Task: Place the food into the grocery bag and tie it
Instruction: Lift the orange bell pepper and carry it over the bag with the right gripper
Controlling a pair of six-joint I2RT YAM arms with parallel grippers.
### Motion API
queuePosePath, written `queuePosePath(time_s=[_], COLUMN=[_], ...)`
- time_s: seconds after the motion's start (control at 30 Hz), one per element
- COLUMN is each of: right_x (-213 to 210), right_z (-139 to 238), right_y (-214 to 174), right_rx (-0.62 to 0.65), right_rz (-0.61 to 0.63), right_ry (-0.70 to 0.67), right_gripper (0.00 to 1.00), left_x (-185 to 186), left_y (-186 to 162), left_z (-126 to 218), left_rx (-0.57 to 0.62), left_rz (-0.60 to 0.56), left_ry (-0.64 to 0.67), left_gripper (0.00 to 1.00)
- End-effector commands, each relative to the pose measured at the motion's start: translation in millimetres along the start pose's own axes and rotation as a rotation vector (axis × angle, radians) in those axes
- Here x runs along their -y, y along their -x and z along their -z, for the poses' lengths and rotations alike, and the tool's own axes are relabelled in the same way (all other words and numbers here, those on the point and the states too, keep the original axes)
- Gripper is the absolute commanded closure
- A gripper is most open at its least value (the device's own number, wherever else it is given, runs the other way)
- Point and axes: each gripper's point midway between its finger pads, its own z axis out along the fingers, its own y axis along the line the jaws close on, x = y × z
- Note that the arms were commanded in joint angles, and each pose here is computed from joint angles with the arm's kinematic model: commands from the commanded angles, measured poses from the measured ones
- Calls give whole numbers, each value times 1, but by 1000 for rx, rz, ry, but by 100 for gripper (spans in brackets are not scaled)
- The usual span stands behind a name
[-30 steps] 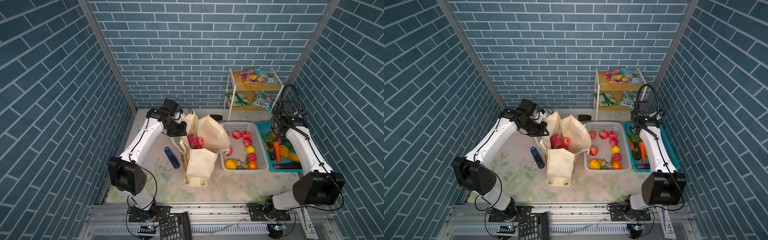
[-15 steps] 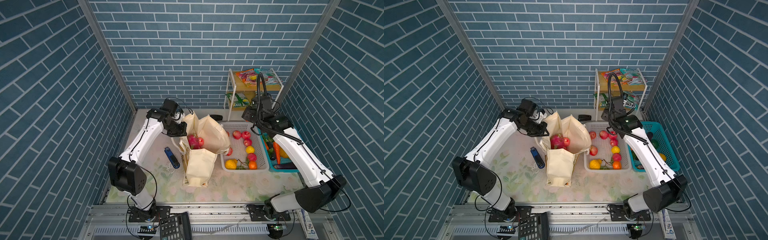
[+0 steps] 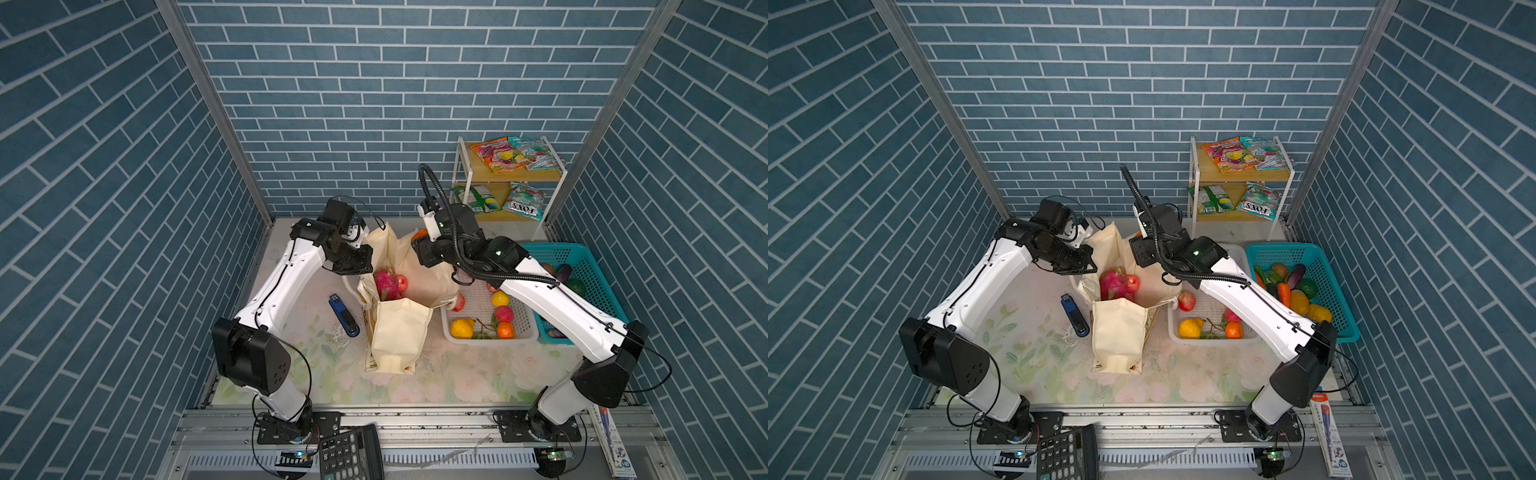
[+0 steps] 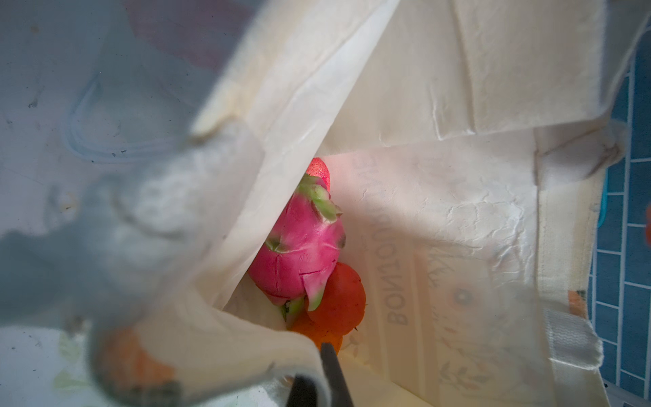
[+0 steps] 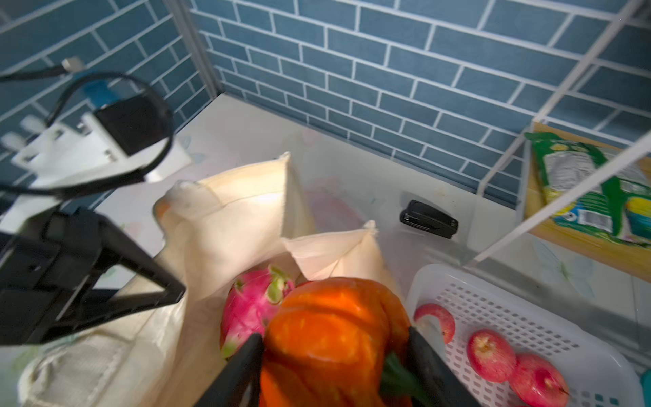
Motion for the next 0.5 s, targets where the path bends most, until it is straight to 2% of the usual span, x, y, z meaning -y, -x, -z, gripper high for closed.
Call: queuePosePath(time_s=[0.0,0.47], right_x=[-24,-57], right_z=[-3,-43], right_y=[-1,-68], right_rx=[7,-197], right_rz=[109,161], right_ry=[106,219], right_gripper=[37,38], left_x=[2,1], left_y=[-4,-7], left_z=[3,4], left_rx=[7,10], left_rz=[-13,-14], left_ry=[3,3], left_gripper=[95,95])
